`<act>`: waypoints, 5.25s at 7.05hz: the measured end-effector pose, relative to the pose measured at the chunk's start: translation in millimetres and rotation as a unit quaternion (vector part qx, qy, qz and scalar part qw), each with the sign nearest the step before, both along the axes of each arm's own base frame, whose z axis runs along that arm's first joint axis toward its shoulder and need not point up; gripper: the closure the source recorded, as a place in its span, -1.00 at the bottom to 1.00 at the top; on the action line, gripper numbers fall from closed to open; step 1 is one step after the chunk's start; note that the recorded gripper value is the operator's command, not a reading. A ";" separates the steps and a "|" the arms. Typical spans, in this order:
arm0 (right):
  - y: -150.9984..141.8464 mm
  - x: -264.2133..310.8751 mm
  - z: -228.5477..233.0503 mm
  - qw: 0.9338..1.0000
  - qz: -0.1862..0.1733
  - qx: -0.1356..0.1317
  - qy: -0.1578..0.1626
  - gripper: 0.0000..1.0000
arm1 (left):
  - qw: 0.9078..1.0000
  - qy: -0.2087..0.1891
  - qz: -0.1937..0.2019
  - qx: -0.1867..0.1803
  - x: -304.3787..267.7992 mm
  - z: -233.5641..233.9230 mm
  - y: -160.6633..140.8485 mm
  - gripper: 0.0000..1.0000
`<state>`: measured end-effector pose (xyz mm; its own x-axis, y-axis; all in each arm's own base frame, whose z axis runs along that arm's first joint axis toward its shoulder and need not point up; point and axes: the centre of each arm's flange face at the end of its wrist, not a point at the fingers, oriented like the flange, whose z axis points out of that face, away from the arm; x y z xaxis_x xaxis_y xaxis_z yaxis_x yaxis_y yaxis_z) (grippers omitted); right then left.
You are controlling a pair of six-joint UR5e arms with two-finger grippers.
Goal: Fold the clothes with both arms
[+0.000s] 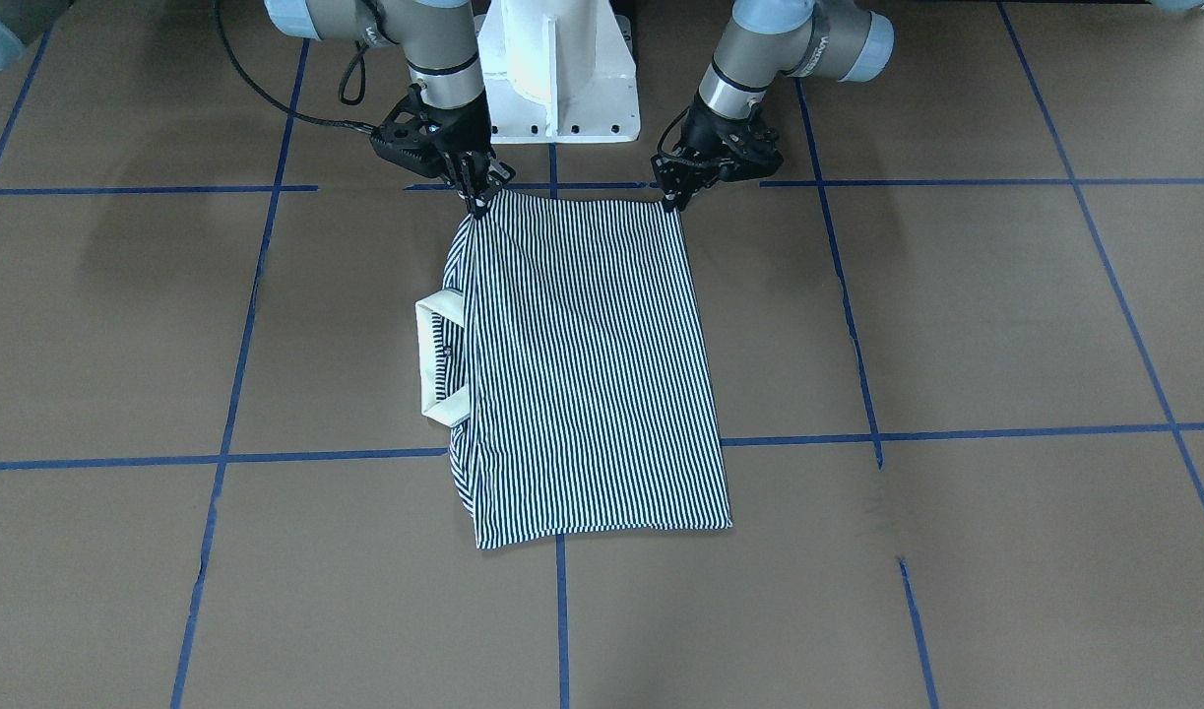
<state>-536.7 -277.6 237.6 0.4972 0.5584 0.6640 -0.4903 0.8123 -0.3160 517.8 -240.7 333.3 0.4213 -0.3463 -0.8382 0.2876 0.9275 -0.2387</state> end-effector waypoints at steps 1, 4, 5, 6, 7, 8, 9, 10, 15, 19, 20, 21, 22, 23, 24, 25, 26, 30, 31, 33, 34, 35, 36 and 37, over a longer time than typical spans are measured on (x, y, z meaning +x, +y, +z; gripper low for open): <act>0.5 0.0 0.7 1.000 0.000 0.000 0.001 1.00 | 1.000 0.008 0.000 0.000 -2.4 -8.4 0.3 1.00; 44.8 34.7 -13.7 1.000 0.000 -0.008 0.015 1.00 | 0.999 0.052 0.005 -0.011 -62.4 -90.5 14.6 1.00; 55.9 55.2 -27.1 1.000 0.004 -0.011 0.023 1.00 | 0.998 0.067 0.005 -0.016 -88.3 -116.8 13.9 1.00; 43.6 69.6 -38.8 0.999 0.018 -0.009 0.025 1.00 | 0.997 0.078 -0.006 -0.012 -104.1 -133.3 -7.2 1.00; 14.1 75.1 -50.2 0.999 0.033 0.002 0.024 1.00 | 0.997 0.079 -0.017 -0.001 -108.9 -143.0 -43.5 1.00; -28.8 72.5 -61.5 0.999 0.042 0.012 0.023 1.00 | 0.997 0.070 -0.027 0.012 -107.2 -143.8 -81.7 1.00; -74.6 68.8 -63.7 0.999 0.047 0.010 0.020 1.00 | 0.998 0.053 -0.035 0.026 -101.2 -138.9 -114.6 1.00; -115.6 60.3 -57.7 0.998 0.053 0.009 0.013 1.00 | 0.998 0.034 -0.042 0.040 -90.5 -131.8 -146.0 1.00; -305.3 -10.2 10.8 0.996 0.083 -0.008 0.014 -1.00 | 0.988 -0.036 -0.063 0.135 -35.6 -44.6 -324.2 -0.05; -351.2 39.5 24.1 0.998 0.058 -0.021 -0.009 -1.00 | 0.982 -0.008 -0.076 0.172 -61.8 -52.8 -335.8 0.99; -343.3 52.6 30.7 0.998 0.052 -0.018 -0.015 -1.00 | 0.984 0.008 -0.071 0.163 -60.9 -65.8 -324.1 1.00; -334.4 68.5 37.4 0.999 0.048 -0.013 -0.022 -1.00 | 0.988 0.023 -0.053 0.145 -46.5 -81.9 -308.8 1.00; -329.3 84.7 43.7 0.999 0.043 -0.009 -0.027 -1.00 | 0.990 0.028 -0.028 0.133 -20.1 -97.0 -290.5 1.00; -325.0 97.3 48.6 0.999 0.036 -0.001 -0.030 -1.00 | 0.991 0.024 -0.003 0.129 12.9 -106.0 -274.0 1.00; -321.9 103.6 52.1 0.999 0.033 0.003 -0.031 -1.00 | 0.991 0.012 0.015 0.129 40.3 -111.0 -272.3 1.00; -320.4 105.6 53.1 0.999 0.031 0.005 -0.031 -1.00 | 0.991 0.001 0.026 0.130 57.9 -113.3 -275.7 1.00; -319.6 106.2 52.9 0.999 0.031 0.006 -0.032 -1.00 | 0.991 -0.006 0.032 0.132 66.4 -112.6 -278.1 1.00; -316.5 108.9 51.7 0.999 0.031 0.008 -0.034 -1.00 | 0.986 -0.026 0.043 0.160 85.2 -106.8 -295.3 1.00; -314.7 110.7 52.2 0.999 0.031 0.009 -0.035 -1.00 | 0.983 -0.023 0.028 0.180 81.6 -103.1 -308.7 1.00; -310.2 115.2 51.7 0.999 0.032 0.012 -0.037 -1.00 | 0.977 -0.027 0.001 0.213 61.9 -73.6 -354.3 1.00; -308.4 117.0 50.1 0.999 0.032 0.013 -0.038 -1.00 | 0.974 -0.034 -0.010 0.222 45.2 -64.7 -374.8 1.00; -306.6 119.3 47.6 0.999 0.032 0.015 -0.040 -1.00 | 0.973 -0.037 -0.019 0.225 28.9 -62.5 -390.3 1.00; -305.0 121.1 46.1 0.999 0.032 0.016 -0.041 -1.00 | 0.973 -0.035 -0.023 0.225 14.3 -63.3 -400.5 1.00; -303.3 123.7 43.5 0.998 0.032 0.017 -0.043 -1.00 | 0.975 -0.024 -0.015 0.222 3.2 -67.5 -403.7 1.00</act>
